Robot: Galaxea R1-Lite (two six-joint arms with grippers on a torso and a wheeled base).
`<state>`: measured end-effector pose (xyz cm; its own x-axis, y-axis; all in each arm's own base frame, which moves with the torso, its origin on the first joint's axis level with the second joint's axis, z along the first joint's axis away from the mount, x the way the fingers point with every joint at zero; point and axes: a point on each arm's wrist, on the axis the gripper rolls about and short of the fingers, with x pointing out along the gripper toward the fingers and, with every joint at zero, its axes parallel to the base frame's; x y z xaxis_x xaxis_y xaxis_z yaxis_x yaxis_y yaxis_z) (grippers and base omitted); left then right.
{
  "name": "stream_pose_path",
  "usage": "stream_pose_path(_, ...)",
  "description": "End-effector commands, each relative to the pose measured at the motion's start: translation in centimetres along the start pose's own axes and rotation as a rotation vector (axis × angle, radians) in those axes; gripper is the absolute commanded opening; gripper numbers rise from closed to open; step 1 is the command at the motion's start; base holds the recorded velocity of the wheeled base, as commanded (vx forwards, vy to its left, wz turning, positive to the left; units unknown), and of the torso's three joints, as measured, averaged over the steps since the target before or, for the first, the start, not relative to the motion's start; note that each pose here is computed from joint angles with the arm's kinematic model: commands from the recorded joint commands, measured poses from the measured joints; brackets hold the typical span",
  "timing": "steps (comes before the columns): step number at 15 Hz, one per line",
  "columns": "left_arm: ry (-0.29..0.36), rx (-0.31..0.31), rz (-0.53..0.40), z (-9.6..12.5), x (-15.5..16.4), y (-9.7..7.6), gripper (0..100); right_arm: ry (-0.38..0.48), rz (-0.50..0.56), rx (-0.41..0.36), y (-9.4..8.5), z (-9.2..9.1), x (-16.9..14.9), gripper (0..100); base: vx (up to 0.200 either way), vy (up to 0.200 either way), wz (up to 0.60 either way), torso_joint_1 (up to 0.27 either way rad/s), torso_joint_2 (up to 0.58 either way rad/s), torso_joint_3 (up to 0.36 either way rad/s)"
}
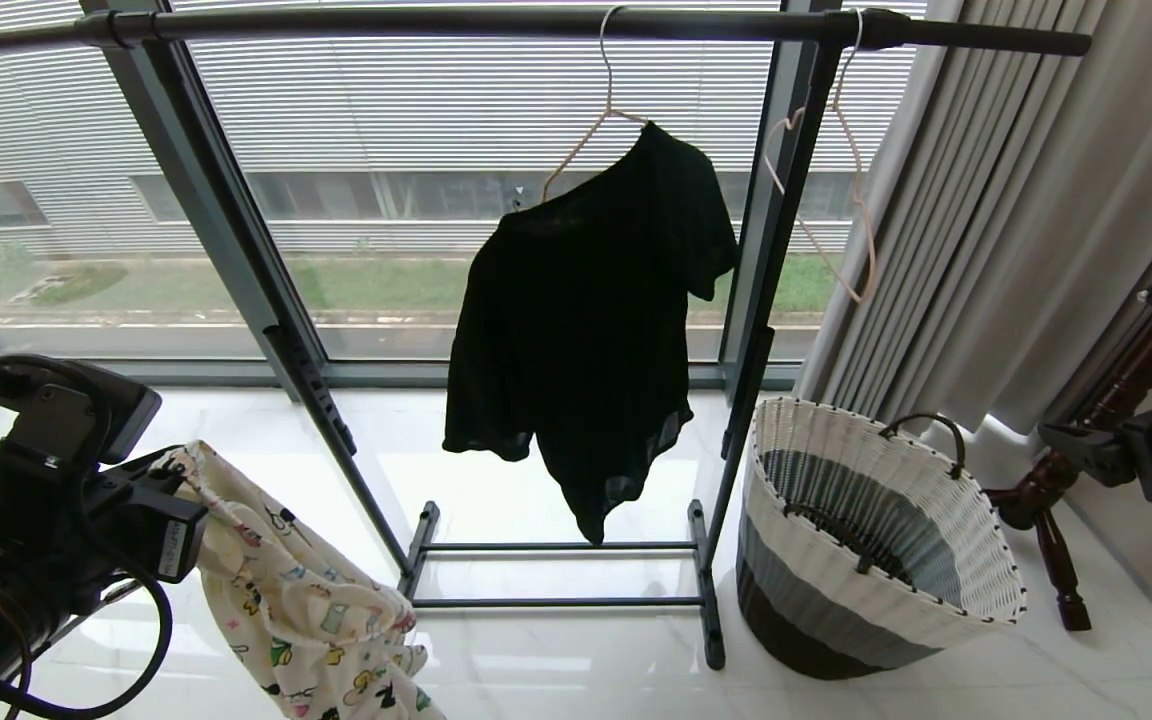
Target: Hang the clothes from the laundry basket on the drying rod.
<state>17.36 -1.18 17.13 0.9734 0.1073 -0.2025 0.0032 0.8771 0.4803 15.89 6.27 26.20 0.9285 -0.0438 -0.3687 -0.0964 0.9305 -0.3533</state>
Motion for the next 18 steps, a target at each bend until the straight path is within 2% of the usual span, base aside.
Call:
stream_pose_path(1, 0.001, 0.000, 0.000, 0.0, 0.0, 0.0, 0, 0.003, 0.001, -0.002, 0.2, 0.1, 0.3, 100, 0.000, 0.000, 0.00, 0.232, -0.51, -0.281)
stream_pose_path(5, -0.004, -0.002, 0.001, 0.1, 0.0, 0.0, 0, -0.027, 0.005, 0.004, 0.3, 0.5, 0.5, 100, 0.000, 0.000, 0.00, 0.223, -0.51, -0.277)
stream_pose_path(8, -0.027, -0.014, 0.005, 0.2, -0.6, 0.2, 0, -0.120, 0.118, 0.046, 0.5, 1.3, 0.7, 100, 0.200, 0.200, 0.00, 0.072, -0.17, -0.092)
stream_pose_path(10, -0.031, -0.015, 0.007, 0.3, -0.7, 0.3, 0, -0.183, 0.195, 0.108, 0.6, 2.3, 0.9, 100, 0.200, 0.200, 0.00, 0.022, -0.04, -0.015)
stream_pose_path(13, -0.037, -0.014, 0.007, 0.3, -0.9, 0.3, 0, -0.237, 0.178, 0.155, 0.5, 3.7, 2.0, 100, 0.200, 0.133, 0.00, 0.012, 0.00, -0.010)
stream_pose_path(14, -0.036, -0.012, 0.005, 0.3, -0.9, 0.2, 0, -0.236, 0.147, 0.167, 0.0, 3.8, 2.5, 100, 0.200, 0.000, 0.00, 0.002, 0.00, -0.002)
stream_pose_path(18, -0.042, -0.011, -0.002, 0.3, -0.9, 0.1, 0, -0.212, 0.045, 0.201, -2.1, 3.3, 3.3, 100, 0.000, 0.000, 0.00, 0.000, 0.00, 0.000)
